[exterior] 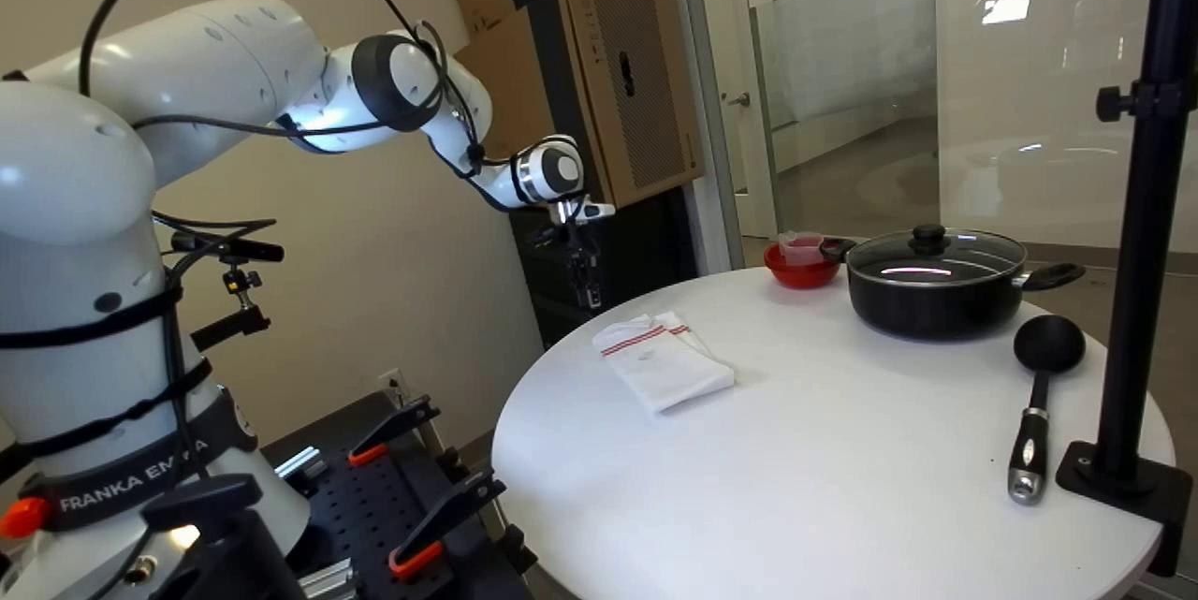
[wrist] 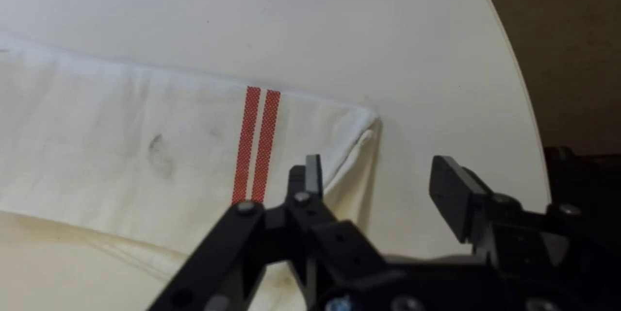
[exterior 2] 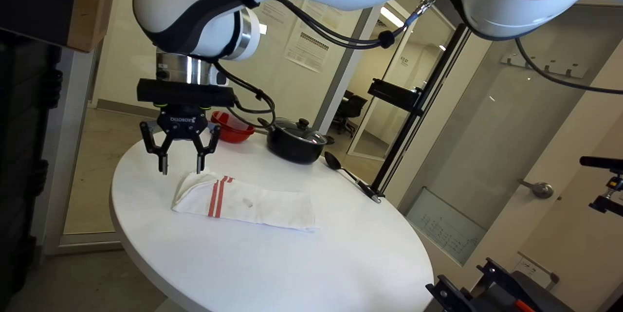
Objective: Fold the white towel
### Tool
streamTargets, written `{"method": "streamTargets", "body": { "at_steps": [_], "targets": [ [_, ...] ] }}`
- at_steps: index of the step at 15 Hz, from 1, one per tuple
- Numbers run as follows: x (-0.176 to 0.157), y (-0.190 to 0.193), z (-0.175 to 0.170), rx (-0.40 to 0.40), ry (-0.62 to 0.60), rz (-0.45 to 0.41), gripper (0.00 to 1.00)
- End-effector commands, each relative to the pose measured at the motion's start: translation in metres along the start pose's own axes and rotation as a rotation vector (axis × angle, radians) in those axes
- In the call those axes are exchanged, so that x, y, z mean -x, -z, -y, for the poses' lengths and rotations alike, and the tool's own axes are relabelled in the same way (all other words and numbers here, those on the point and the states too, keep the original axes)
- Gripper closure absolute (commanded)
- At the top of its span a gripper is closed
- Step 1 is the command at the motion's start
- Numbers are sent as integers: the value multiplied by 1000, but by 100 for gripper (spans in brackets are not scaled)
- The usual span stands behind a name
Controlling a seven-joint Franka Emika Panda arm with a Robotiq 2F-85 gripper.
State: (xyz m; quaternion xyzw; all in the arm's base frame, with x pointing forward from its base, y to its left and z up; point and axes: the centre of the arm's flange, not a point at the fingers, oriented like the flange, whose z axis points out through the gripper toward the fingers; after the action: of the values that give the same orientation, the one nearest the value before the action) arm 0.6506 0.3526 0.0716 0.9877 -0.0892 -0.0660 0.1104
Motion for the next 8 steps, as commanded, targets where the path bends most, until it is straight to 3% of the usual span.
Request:
{"method": "streamTargets", "body": {
  "at_steps": [1, 3, 8],
  "targets": [
    [14, -5, -32, 30, 23, 12, 8],
    [9, -19, -63, 42, 39, 77, 0],
    [-11, -54, -172, 74, 17, 212, 0]
  ]
}}
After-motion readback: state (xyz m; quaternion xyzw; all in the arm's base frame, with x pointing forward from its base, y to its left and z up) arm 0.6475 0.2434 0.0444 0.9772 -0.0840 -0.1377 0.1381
